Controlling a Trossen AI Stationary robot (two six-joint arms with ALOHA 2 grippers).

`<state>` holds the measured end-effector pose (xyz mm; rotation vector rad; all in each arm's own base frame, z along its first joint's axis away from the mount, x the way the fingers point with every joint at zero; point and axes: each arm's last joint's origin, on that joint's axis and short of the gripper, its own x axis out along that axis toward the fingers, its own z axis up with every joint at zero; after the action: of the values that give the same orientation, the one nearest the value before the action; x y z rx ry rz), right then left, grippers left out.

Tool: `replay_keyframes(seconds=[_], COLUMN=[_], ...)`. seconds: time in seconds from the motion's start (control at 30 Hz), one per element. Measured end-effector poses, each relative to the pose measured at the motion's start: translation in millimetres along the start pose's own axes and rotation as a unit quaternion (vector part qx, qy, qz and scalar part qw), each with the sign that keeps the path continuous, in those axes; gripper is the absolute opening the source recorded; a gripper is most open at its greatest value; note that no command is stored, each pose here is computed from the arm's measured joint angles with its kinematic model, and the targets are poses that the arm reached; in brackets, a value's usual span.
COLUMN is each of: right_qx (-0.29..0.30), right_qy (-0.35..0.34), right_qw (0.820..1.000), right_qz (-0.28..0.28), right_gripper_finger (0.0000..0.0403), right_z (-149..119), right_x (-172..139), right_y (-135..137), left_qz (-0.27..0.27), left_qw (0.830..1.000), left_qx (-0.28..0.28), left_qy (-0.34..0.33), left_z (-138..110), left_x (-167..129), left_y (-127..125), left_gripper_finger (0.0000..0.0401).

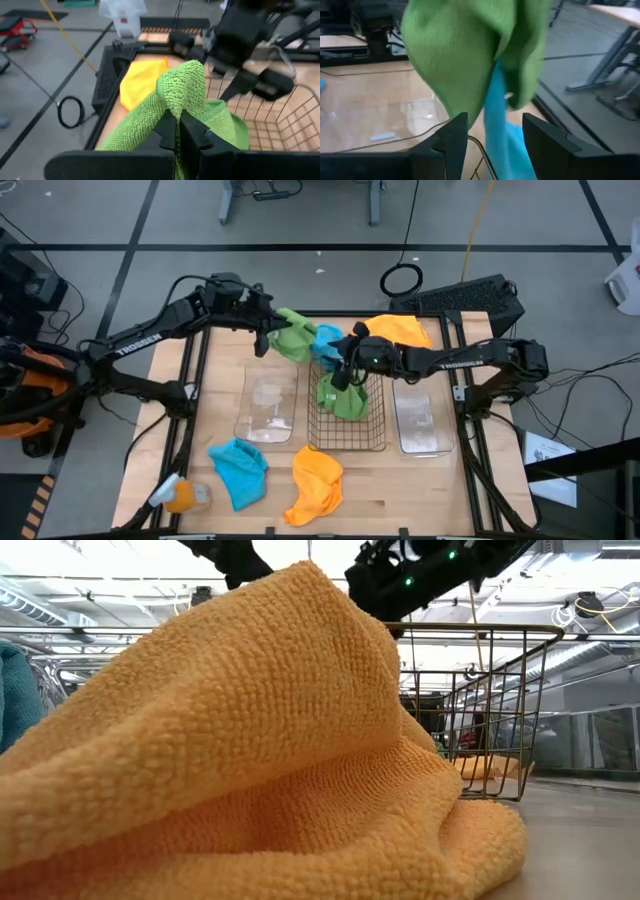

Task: Sort microfiber towel by color & place in baskets
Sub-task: Put the green microfiber towel into the wire basket

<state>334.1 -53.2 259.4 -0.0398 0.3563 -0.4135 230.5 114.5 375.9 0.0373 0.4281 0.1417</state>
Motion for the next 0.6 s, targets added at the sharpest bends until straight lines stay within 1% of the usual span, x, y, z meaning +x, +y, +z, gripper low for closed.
replay_keyframes(seconds=[0.1,0.17,0.27,0.33,0.4,0.43,0.53,0.57,0.6], right_qx=[0.004,0.006,0.007,0.013,0.023,0.030,0.036,0.036,0.037], right_qy=[-0.006,-0.007,-0.003,-0.002,0.011,0.018,0.049,0.054,0.055], right_qw=[1.000,1.000,1.000,1.000,0.999,0.999,0.998,0.997,0.997], right_qz=[0.018,0.020,-0.005,-0.022,-0.023,-0.026,-0.034,-0.036,-0.039], right_gripper_finger=[0.0178,0.0178,0.0175,0.0163,0.0136,0.0115,0.0040,0.0020,0.0012], right_z=[-4,-8,-19,-26,-36,-42,-56,-58,-58], right_x=[10,18,33,44,54,58,66,68,68], right_y=[-4,-5,-11,-18,-24,-26,-30,-31,-33], left_qz=[-0.007,-0.012,-0.025,-0.027,-0.027,-0.027,-0.020,-0.015,-0.008], left_qw=[1.000,1.000,1.000,1.000,1.000,1.000,1.000,0.999,0.999], left_qx=[0.002,0.003,0.003,0.003,0.003,0.003,0.003,0.006,0.008], left_qy=[-0.007,-0.012,-0.014,-0.015,-0.015,-0.015,-0.022,-0.031,-0.041], left_z=[1,2,2,2,2,2,3,5,7], left_x=[1,1,1,1,1,1,-4,-7,-11], left_y=[0,0,-1,-1,-1,-1,1,2,3], left_gripper_finger=[0.0003,0.0003,0.0003,0.0003,0.0003,0.0003,0.0003,0.0003,0.0003])
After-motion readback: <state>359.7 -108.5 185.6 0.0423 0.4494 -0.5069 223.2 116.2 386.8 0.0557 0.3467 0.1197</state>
